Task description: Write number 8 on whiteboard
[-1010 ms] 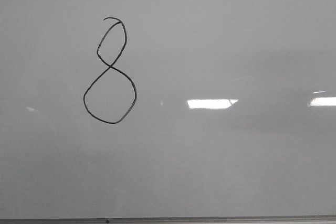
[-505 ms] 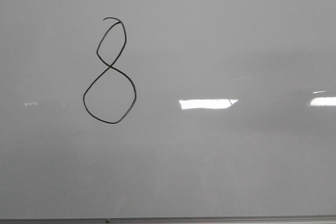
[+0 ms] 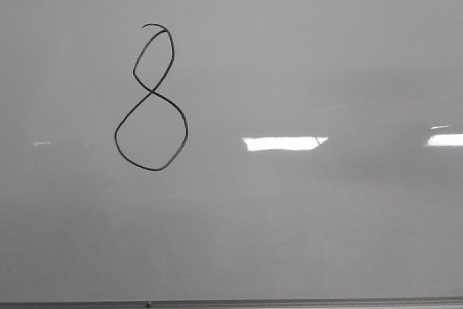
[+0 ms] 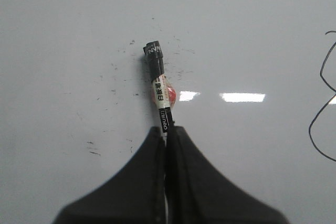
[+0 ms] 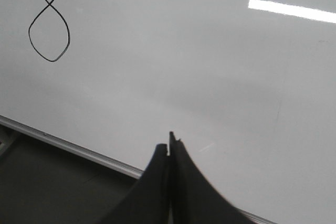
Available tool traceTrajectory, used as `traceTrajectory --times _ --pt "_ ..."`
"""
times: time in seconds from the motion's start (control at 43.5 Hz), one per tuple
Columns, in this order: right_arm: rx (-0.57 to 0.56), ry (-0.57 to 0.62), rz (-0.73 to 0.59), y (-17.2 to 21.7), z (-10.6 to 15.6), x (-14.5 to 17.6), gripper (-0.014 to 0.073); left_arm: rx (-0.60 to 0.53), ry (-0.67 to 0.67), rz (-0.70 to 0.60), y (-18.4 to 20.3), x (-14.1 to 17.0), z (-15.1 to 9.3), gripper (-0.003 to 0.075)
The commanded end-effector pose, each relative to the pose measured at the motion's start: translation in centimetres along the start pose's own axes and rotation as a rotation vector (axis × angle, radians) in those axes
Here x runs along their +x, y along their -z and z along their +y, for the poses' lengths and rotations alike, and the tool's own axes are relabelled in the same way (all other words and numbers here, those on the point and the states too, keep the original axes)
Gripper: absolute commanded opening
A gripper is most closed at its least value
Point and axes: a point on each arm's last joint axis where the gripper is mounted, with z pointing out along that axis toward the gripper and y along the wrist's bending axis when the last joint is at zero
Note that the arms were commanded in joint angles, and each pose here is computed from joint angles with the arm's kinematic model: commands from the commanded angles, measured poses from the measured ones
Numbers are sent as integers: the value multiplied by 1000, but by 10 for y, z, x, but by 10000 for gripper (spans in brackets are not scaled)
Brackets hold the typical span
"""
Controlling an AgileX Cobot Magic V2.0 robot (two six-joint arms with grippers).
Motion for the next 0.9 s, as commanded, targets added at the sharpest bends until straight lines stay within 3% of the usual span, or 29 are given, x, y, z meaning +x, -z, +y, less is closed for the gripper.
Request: traceTrajectory --times 0.0,0.299,0.482,0.643,0.873 --pt "31 -10 -82 3 -2 -13 -67 0 9 -84 0 -4 0 -21" --pt "33 -7 -80 3 -2 -13 -67 0 9 -84 0 -4 0 -21" --pt "161 40 -160 5 -13 -10 -67 0 9 -84 0 -4 0 -21" --pt "282 -8 -282 2 -24 11 -67 0 9 -84 0 -4 0 -21" --pt "298 -16 -301 -8 -26 52 -67 0 9 -84 0 -4 0 -21"
